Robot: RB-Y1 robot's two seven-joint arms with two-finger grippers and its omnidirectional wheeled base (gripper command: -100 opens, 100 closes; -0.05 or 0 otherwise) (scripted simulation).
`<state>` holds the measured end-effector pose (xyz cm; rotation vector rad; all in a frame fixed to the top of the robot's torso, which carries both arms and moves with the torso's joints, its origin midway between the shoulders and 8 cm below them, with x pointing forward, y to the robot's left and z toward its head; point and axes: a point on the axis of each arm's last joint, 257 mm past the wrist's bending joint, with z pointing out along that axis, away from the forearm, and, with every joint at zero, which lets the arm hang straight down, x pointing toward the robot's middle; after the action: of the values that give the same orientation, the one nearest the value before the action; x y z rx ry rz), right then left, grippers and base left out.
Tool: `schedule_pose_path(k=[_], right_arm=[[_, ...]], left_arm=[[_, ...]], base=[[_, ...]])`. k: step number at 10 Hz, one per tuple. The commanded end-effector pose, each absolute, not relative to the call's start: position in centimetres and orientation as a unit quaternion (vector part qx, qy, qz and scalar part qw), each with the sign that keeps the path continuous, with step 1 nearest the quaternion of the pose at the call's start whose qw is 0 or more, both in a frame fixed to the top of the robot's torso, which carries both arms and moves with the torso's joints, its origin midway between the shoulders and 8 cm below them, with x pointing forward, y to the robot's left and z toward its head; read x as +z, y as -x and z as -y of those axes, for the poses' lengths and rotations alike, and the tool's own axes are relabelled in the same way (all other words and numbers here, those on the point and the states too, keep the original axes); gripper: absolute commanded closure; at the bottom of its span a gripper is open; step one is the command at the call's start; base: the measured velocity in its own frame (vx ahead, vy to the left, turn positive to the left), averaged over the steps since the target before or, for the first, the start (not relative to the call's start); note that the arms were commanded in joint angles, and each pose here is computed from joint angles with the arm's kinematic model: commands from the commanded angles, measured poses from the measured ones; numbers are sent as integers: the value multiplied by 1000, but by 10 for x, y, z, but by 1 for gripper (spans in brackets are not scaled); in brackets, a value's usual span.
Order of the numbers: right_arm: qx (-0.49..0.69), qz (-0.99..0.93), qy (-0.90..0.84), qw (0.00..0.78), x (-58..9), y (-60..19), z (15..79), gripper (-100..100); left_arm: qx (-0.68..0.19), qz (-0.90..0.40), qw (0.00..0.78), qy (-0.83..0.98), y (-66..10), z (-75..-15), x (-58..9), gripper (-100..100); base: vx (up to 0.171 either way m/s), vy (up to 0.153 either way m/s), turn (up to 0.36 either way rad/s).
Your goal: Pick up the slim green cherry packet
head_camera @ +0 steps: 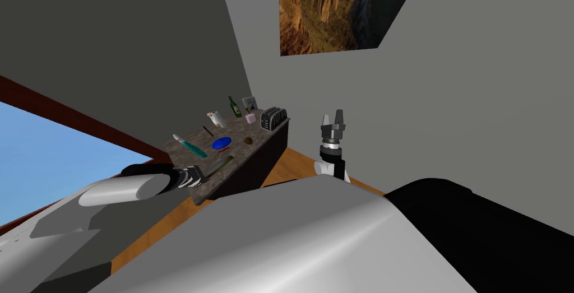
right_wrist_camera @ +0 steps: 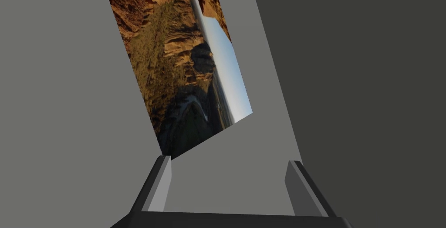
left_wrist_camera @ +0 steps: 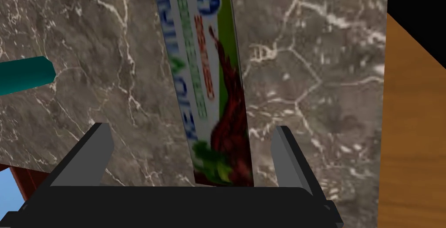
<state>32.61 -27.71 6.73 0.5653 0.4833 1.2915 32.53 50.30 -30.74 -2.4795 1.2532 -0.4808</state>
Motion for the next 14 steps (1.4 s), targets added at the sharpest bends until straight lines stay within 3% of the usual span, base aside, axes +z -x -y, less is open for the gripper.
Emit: schedule_pose_path(k=[1, 9, 14], right_arm=[[588, -220, -257, 735, 67, -326, 277, 0], [588, -220, -257, 735, 67, -326, 277, 0], [588, -220, -257, 735, 67, -326, 277, 0]], left_arm=[[-144, -431, 138, 880, -311, -506, -311, -100], [-33, -407, 38, 912, -240, -511, -323, -100], [-8, -401, 10, 916, -221, -507, -323, -100]], base=[[79, -19, -78], [94, -14, -59], [67, 10, -38]])
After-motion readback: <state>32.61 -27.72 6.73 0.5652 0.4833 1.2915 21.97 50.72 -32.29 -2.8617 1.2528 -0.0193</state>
